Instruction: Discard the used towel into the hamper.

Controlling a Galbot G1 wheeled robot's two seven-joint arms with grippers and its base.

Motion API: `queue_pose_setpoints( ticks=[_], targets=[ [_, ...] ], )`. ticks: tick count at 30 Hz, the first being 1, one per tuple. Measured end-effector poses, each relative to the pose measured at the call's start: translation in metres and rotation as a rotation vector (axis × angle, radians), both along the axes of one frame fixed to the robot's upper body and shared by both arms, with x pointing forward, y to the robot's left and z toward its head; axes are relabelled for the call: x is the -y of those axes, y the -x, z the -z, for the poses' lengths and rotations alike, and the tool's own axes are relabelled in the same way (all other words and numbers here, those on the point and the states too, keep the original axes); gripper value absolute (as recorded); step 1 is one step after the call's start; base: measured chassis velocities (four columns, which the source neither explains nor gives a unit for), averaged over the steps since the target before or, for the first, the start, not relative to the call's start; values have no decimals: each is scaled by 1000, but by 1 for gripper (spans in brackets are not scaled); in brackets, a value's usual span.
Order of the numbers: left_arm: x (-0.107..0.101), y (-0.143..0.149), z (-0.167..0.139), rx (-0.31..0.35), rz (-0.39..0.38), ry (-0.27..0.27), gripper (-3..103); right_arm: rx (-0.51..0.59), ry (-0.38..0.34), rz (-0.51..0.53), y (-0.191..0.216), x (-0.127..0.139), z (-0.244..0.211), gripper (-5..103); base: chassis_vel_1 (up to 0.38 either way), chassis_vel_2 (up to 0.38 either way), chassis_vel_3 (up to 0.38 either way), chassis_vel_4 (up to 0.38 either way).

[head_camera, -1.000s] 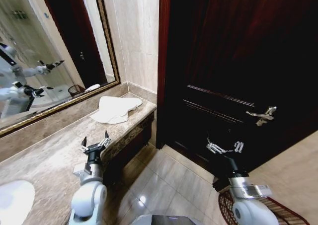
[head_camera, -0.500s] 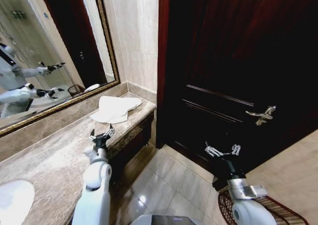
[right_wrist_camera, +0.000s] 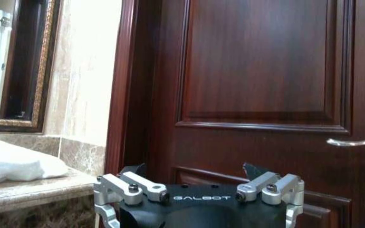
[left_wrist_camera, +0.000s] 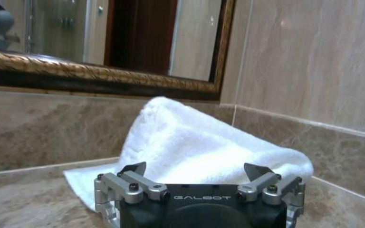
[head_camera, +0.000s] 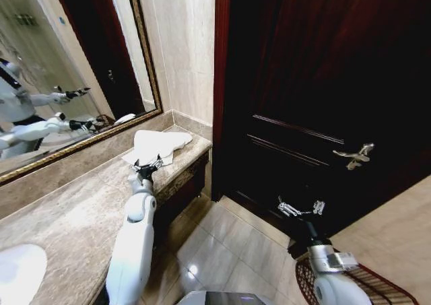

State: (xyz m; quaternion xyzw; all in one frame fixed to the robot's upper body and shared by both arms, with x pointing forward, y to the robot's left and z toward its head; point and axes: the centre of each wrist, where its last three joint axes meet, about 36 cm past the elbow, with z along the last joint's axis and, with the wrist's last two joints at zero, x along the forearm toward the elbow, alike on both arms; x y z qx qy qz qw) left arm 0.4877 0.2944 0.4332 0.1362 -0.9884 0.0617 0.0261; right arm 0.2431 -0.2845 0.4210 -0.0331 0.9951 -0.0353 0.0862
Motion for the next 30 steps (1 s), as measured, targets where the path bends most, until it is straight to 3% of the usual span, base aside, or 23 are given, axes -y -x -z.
queue_pose_setpoints(
  ticks=[10, 14, 15, 17, 21, 23, 26, 30],
  targets=[
    [13, -43, -7, -160, 17, 49, 100, -5, 4, 11, 1, 3, 2, 100, 0, 0, 0, 0],
    [11, -50, -6, -166, 31, 58, 101, -7, 5, 14, 1, 4, 2, 100, 0, 0, 0, 0],
    [10, -52, -5, -164, 36, 55, 94, -7, 6, 16, 1, 4, 3, 100, 0, 0, 0, 0],
    [8, -54, -3, -162, 39, 49, 94, -8, 6, 18, 1, 5, 3, 100, 0, 0, 0, 0],
    [0, -54, 1, -149, 37, 35, 77, -4, 0, 21, 0, 5, 5, 100, 0, 0, 0, 0],
    [-1, -54, 2, -145, 35, 33, 77, -3, -1, 21, 0, 4, 5, 100, 0, 0, 0, 0],
    [-5, -54, 3, -135, 30, 29, 66, -4, -4, 22, -1, 4, 6, 100, 0, 0, 0, 0],
    [-7, -54, 4, -130, 29, 27, 61, -4, -4, 23, -1, 4, 7, 100, 0, 0, 0, 0]
  ],
)
